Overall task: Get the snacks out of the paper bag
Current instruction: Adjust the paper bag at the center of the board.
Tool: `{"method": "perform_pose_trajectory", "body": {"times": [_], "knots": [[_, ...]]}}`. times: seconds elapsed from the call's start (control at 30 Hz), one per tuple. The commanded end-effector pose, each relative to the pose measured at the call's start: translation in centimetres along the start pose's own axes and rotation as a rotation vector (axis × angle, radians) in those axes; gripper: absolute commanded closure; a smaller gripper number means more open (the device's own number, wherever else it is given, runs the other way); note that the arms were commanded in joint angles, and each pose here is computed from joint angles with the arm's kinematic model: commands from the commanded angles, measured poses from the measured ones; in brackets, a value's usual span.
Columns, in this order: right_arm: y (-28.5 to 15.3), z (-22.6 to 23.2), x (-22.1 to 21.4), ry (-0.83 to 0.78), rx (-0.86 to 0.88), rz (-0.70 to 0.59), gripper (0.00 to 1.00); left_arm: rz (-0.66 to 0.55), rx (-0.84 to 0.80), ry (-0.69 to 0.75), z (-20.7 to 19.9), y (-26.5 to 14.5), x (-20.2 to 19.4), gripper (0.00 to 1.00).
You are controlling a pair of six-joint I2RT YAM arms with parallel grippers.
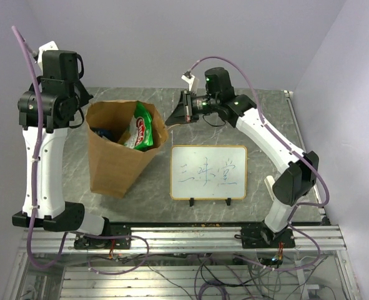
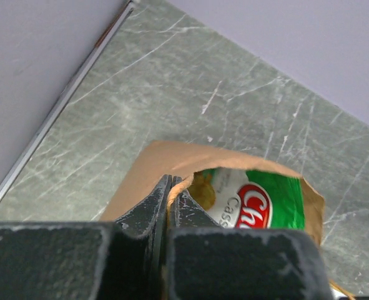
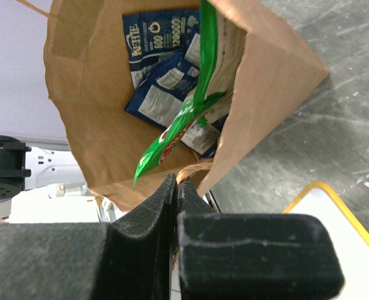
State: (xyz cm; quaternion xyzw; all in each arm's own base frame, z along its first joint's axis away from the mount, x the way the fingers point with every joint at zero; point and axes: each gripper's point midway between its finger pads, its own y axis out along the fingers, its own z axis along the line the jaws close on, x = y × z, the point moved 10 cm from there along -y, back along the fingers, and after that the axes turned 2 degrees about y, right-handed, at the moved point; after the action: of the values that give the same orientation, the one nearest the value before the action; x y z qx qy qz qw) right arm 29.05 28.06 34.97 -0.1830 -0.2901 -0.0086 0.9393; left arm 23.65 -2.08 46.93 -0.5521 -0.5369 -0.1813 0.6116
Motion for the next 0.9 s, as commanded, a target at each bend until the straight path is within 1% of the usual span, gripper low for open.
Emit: {"method": "perform_pose_trajectory", "body": {"times": [0.0, 0.13, 0.3, 0.37, 0.43, 0.6, 0.7, 0.87], "knots": [[1.9, 0.7, 0.2, 0.005, 0.01, 0.026, 1.0, -0.168, -0.192, -0.031, -1.6, -0.9, 3.3, 0.93], [2.4, -0.7, -0.4, 0.046, -0.041, 0.043, 1.0, -0.076, -0.238, -0.027, -1.7, 0.0, 1.0, 0.93], [1.5, -3.1, -1.9, 0.092, -0.147, 0.075, 1.0, 0.131, -0.384, -0.012, -2.3, 0.7, -3.2, 0.93], [0.7, -3.8, -2.5, 0.09, -0.197, 0.082, 1.0, 0.188, -0.415, -0.016, -2.3, 0.5, -4.1, 0.93], [0.0, -4.5, -3.0, 0.085, -0.261, 0.087, 1.0, 0.217, -0.455, -0.03, -2.4, 0.2, -4.6, 0.93], [-1.5, -5.1, -2.9, 0.04, -0.391, 0.1, 0.98, 0.242, -0.561, -0.059, -3.2, -0.5, -4.2, 0.93], [-2.3, -4.8, -1.6, 0.002, -0.463, 0.087, 0.92, 0.268, -0.598, -0.075, -3.7, -0.5, -4.1, 0.93], [-3.4, -3.9, 0.6, -0.057, -0.567, 0.023, 0.63, 0.291, -0.591, -0.089, -3.8, 0.0, -4.6, 0.93]]}}
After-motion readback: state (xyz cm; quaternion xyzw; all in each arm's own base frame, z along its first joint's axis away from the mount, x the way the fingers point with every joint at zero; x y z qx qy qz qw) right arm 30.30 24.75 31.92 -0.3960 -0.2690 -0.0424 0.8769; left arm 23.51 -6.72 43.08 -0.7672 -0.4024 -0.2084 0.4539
